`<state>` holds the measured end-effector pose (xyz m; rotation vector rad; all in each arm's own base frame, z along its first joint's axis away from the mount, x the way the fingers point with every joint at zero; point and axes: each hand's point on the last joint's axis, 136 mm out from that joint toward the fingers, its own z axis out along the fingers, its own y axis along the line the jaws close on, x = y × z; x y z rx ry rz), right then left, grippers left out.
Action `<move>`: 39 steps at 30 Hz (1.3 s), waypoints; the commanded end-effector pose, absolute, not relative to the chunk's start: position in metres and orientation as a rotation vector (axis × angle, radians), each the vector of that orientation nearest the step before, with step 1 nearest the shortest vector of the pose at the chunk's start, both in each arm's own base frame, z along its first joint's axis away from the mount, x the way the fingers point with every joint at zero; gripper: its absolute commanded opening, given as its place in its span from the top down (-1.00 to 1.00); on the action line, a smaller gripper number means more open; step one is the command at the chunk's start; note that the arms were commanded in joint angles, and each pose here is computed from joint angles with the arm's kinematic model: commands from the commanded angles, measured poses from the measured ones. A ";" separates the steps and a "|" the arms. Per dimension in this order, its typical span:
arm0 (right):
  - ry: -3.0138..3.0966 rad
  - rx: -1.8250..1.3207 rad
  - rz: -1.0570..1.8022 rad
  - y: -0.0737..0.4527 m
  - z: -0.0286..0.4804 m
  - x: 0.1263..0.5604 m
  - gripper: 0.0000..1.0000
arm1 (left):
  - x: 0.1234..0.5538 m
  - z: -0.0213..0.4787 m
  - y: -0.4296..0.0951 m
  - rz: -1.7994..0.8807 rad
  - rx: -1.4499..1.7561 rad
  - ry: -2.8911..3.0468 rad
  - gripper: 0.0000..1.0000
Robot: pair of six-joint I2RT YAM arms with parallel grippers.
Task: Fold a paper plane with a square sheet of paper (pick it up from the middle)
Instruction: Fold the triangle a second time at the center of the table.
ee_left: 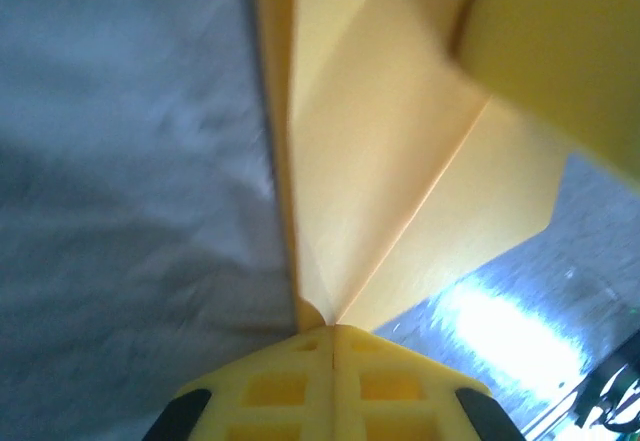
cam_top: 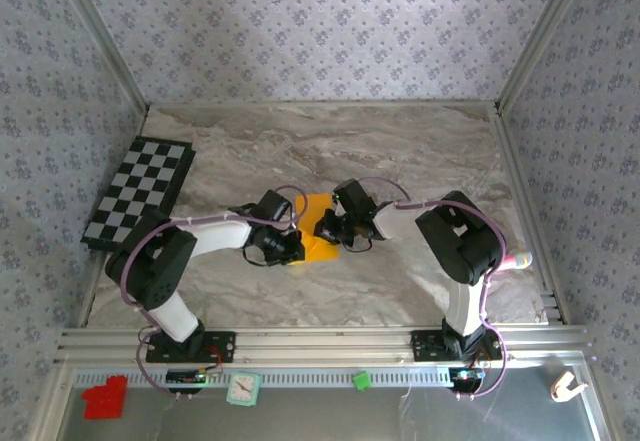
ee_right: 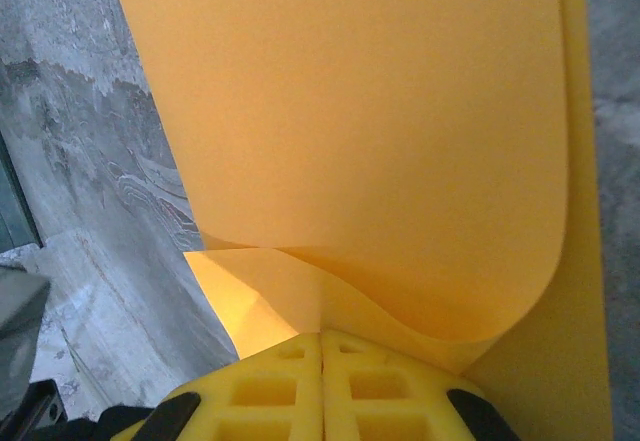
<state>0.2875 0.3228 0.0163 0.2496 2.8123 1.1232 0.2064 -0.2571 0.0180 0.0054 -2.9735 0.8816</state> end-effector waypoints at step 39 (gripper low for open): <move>2.946 0.518 0.883 0.294 -0.035 0.282 0.87 | 0.273 0.033 -0.263 1.130 0.560 -3.034 0.87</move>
